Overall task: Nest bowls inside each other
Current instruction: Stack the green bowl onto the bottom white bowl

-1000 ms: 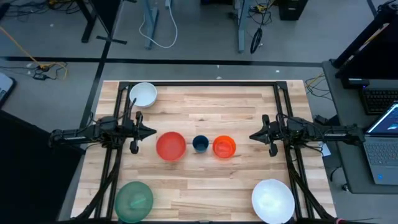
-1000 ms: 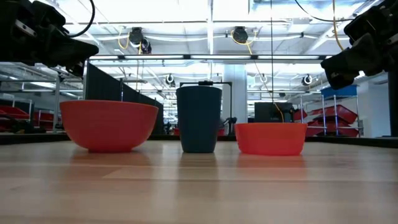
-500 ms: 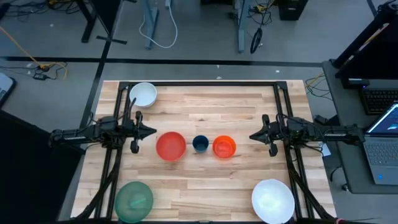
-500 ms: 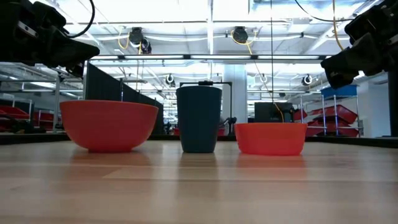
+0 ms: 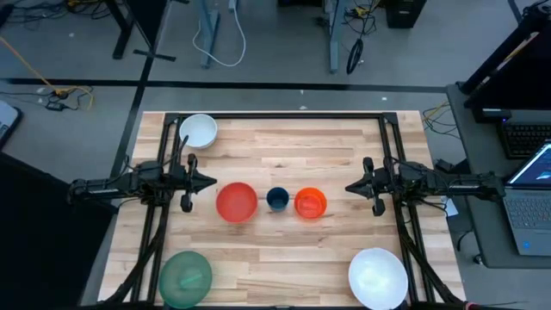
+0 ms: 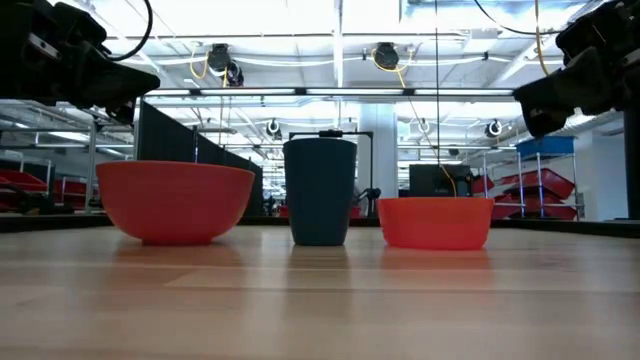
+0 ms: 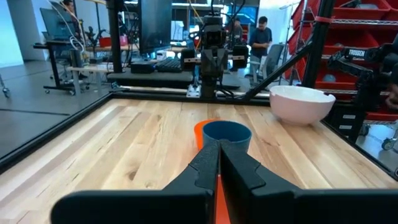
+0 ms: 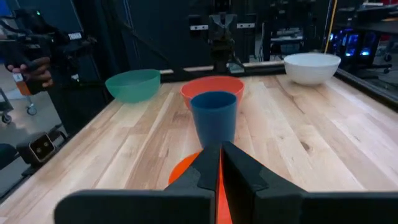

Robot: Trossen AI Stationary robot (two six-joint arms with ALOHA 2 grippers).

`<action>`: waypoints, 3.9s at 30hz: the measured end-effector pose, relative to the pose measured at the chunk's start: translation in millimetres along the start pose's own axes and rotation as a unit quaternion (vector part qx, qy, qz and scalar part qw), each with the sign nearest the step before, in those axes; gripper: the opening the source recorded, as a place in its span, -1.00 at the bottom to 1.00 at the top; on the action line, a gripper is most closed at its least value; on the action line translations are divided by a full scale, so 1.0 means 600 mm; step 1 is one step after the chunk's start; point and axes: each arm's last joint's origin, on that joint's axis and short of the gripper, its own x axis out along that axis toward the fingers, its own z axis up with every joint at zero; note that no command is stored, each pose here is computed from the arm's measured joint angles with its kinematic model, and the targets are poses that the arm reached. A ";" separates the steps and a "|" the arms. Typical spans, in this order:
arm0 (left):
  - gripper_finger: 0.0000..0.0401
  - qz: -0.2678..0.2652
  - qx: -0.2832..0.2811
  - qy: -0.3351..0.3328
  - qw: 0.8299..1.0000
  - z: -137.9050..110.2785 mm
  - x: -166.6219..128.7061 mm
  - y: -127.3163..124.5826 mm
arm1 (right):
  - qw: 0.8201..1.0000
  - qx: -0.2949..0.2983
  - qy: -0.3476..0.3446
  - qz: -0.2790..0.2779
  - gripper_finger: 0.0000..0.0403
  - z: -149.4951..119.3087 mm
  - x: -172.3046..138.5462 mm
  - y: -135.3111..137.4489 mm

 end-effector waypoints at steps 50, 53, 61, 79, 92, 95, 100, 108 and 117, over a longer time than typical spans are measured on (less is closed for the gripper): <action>-1.00 -0.073 0.047 0.045 0.995 0.345 0.214 -0.021 | 0.975 -0.139 0.113 -0.132 -1.00 0.334 0.038 0.019; -1.00 -0.106 0.051 -0.007 0.993 0.348 0.246 -0.038 | 0.969 -0.143 0.108 -0.172 -1.00 0.337 0.037 0.016; -1.00 -0.127 0.043 -0.031 0.990 0.373 0.304 -0.057 | 0.973 -0.108 0.097 -0.181 -1.00 0.338 0.037 0.015; -1.00 -0.146 -0.007 0.071 0.987 0.351 0.311 -0.058 | 0.982 -0.015 0.180 -0.049 -1.00 0.305 0.033 0.065; -1.00 -0.188 -0.011 0.082 0.979 0.341 0.320 -0.073 | 0.982 -0.021 0.179 -0.050 -1.00 0.305 0.036 0.067; -1.00 -0.191 -0.012 0.093 0.977 0.334 0.323 -0.076 | 0.982 -0.022 0.176 -0.059 -1.00 0.305 0.036 0.067; -1.00 -0.188 -0.017 0.135 0.973 0.321 0.322 -0.076 | 0.985 -0.012 0.164 -0.059 -1.00 0.309 0.038 0.067; -1.00 -0.219 -0.021 0.255 0.942 0.304 0.291 -0.112 | 0.984 -0.020 0.167 -0.058 -1.00 0.308 0.040 0.067; -1.00 -0.176 -0.018 0.475 0.862 0.311 0.203 -0.173 | 0.981 -0.039 0.183 -0.056 -1.00 0.303 0.038 0.067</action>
